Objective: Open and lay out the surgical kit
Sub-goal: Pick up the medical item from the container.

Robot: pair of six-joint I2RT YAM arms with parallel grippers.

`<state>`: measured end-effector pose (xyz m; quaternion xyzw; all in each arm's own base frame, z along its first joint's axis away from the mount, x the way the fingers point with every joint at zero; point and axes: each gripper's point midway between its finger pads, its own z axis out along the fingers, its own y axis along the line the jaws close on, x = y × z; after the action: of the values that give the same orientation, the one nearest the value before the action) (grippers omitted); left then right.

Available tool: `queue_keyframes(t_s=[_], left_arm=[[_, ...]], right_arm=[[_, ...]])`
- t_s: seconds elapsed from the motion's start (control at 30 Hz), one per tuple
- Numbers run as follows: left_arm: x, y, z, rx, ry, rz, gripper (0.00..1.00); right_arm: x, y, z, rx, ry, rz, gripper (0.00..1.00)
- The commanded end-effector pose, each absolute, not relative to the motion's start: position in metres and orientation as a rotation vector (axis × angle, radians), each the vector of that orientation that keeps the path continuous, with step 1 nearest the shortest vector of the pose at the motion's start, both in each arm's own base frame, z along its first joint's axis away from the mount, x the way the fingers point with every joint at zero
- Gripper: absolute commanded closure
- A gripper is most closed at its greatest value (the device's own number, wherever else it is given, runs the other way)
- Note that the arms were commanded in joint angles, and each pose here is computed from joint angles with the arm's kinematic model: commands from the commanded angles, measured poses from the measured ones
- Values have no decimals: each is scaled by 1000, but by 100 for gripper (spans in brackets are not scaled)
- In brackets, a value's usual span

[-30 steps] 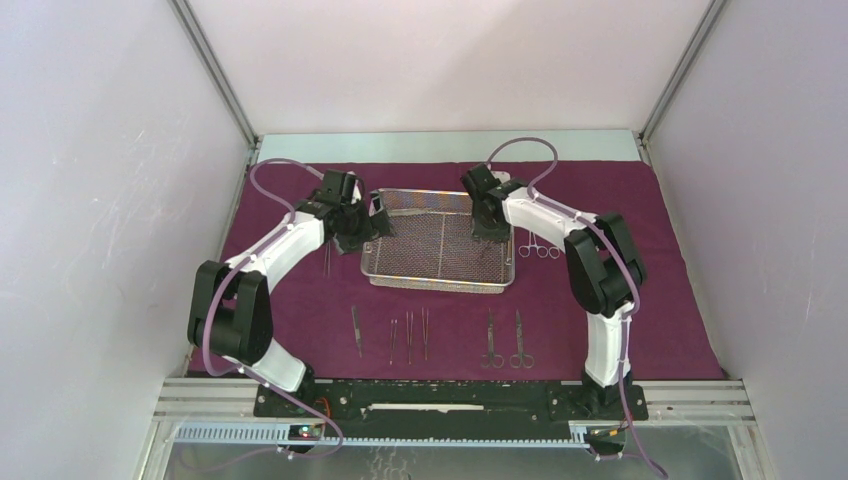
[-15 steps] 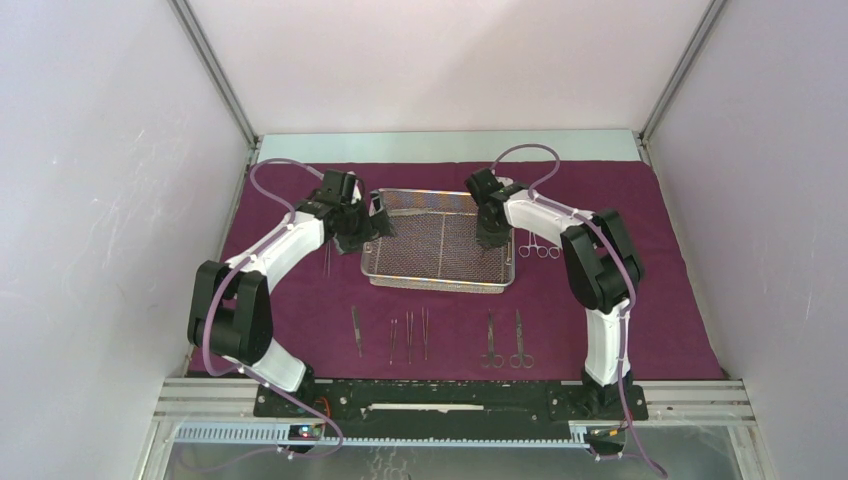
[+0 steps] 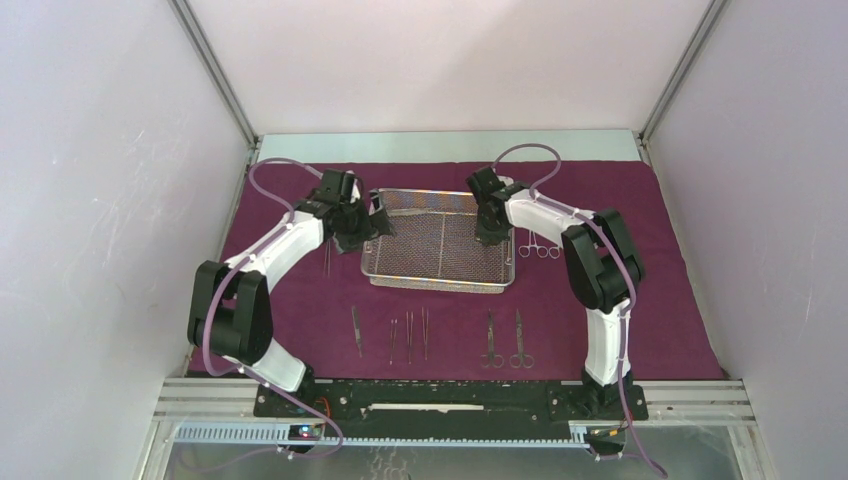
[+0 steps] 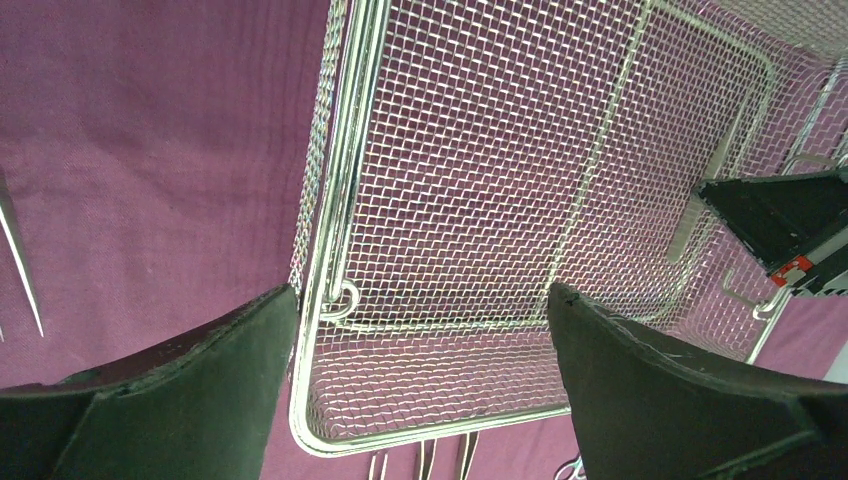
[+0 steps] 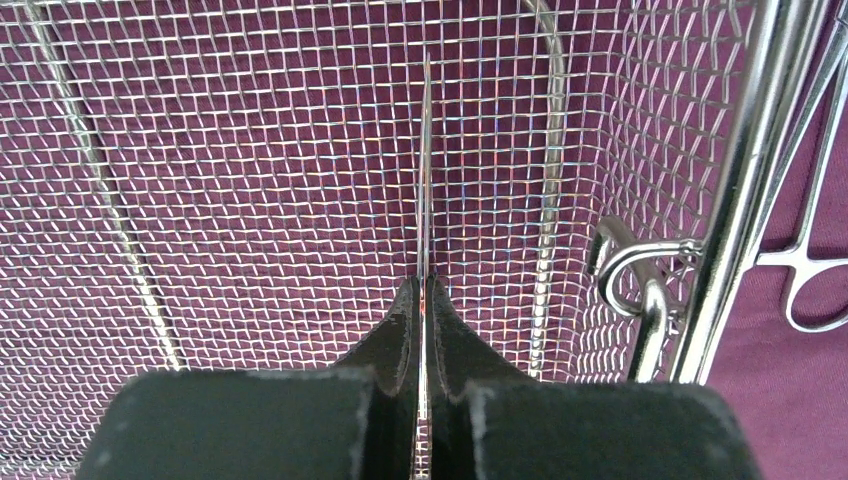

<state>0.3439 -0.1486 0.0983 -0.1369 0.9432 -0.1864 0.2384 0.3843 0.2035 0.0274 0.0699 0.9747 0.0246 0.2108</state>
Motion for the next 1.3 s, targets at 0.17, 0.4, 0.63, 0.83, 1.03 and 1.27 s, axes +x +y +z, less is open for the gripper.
queue_keyframes(t_s=[0.17,0.4,0.63,0.83,1.03,1.27], left_arm=[[376,-139,162,-356,2407,-542,0],[373,-138,200,-308,2299,-588,0],[352,-156,240,-217,2179,-778,0],[325,-179,264,-126,2072,-1009,0],[302,-201,281,-54,1973,-1248,2],[284,-222,297,46,1894,-1392,6]], right_arm=[[396,217,90,137,2548,247,100],[396,244,153,-2,2375,531,100],[386,272,219,-153,2165,834,100],[373,287,263,-212,2029,1050,100],[363,297,289,-232,1946,1197,100],[357,310,319,-140,1848,1442,100]])
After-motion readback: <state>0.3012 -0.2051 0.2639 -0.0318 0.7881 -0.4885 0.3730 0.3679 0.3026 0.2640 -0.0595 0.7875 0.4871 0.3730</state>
